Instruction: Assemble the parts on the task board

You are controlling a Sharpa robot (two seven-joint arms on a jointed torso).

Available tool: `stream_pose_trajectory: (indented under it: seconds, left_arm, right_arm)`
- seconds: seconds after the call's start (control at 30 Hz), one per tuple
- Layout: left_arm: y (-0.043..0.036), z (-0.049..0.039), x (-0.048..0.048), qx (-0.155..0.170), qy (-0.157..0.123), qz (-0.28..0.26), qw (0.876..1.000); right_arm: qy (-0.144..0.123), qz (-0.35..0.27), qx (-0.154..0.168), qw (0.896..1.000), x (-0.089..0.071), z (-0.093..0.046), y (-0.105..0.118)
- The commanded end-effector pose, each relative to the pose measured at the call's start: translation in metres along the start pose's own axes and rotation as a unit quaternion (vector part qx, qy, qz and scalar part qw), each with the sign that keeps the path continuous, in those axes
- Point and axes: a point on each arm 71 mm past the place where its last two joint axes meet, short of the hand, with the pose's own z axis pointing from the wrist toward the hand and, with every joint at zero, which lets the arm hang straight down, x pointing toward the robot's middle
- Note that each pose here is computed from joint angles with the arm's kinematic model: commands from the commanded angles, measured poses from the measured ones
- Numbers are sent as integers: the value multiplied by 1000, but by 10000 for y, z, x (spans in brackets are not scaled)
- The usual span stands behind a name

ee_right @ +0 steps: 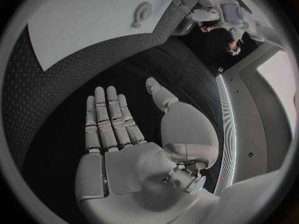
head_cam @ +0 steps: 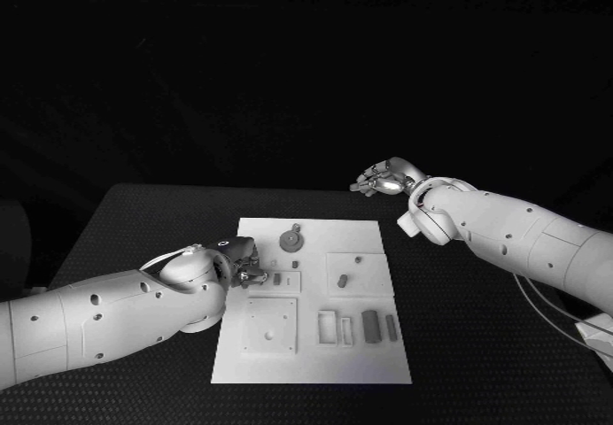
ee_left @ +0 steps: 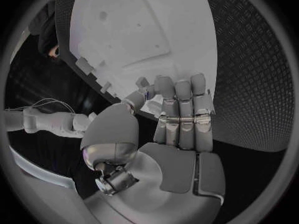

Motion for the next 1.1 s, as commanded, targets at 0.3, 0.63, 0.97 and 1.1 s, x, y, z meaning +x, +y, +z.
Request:
stream_pose_trajectory:
  seconds: [0.3,0.63,0.97,1.1]
  left_arm:
    - [-24,-15,25,10,-6,25,1000]
    - [4,-26,2,7,-15,13,1000]
    - [43,-12,-9,2,-20,6,1000]
    - [37,-11,-14,4,-25,2,1000]
  right_arm:
    - [6,2,-3,1000,7,-2,0]
    - [7,3,-3,1000,13,-5,-6]
    - [7,3,-2,1000,7,-9,-12]
    - [7,3,-2,1000,9,-8,-11]
